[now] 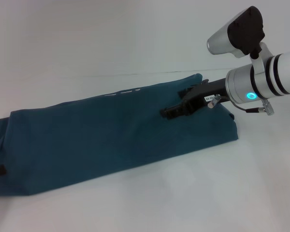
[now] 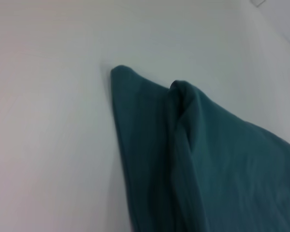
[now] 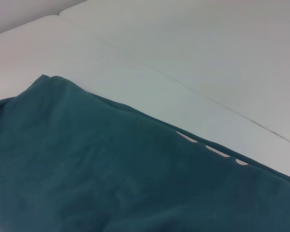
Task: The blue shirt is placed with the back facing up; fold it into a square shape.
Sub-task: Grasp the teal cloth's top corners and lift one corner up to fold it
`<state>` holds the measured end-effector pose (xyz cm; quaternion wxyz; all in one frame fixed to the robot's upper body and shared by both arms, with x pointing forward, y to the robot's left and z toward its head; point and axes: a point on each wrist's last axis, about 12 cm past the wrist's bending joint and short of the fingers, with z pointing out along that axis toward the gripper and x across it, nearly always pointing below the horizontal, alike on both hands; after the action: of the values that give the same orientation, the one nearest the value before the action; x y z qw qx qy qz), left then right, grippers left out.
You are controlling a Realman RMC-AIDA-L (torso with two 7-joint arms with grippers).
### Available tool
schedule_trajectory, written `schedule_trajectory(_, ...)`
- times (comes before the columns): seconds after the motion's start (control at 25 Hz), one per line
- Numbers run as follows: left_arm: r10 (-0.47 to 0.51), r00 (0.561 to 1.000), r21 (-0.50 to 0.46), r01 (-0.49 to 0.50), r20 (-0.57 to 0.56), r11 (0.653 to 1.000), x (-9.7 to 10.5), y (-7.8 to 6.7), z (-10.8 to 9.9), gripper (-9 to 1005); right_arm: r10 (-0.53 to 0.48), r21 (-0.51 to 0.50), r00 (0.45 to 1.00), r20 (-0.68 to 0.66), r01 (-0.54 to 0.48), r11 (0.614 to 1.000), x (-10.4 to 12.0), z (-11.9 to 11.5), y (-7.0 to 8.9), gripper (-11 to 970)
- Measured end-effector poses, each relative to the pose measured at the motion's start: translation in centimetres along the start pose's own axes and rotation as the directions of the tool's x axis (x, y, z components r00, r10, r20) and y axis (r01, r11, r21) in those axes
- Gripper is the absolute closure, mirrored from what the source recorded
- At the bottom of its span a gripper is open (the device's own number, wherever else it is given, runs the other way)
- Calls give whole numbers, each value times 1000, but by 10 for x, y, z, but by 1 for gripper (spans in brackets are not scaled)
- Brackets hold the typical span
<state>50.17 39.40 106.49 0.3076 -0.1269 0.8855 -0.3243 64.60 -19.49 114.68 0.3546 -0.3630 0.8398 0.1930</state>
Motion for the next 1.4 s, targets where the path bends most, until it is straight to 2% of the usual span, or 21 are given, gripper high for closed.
schedule_trajectory(0.36,10,1000,-5,-10,-6,1000,-3,-1,1,62,-4,2,1000,3,4,1000,-2,0,0,32)
schedule_trajectory(0.76,18,1000,-42,-19,-20,999,-6,1,-6,62,-8,2,1000,7,8,1000,-4,0,0,32)
schedule_trajectory(1.4,35,997,-31,-37,-70,999,-6,-8,3,63,-11,2,1000,8,11,1000,-6,0,0,31)
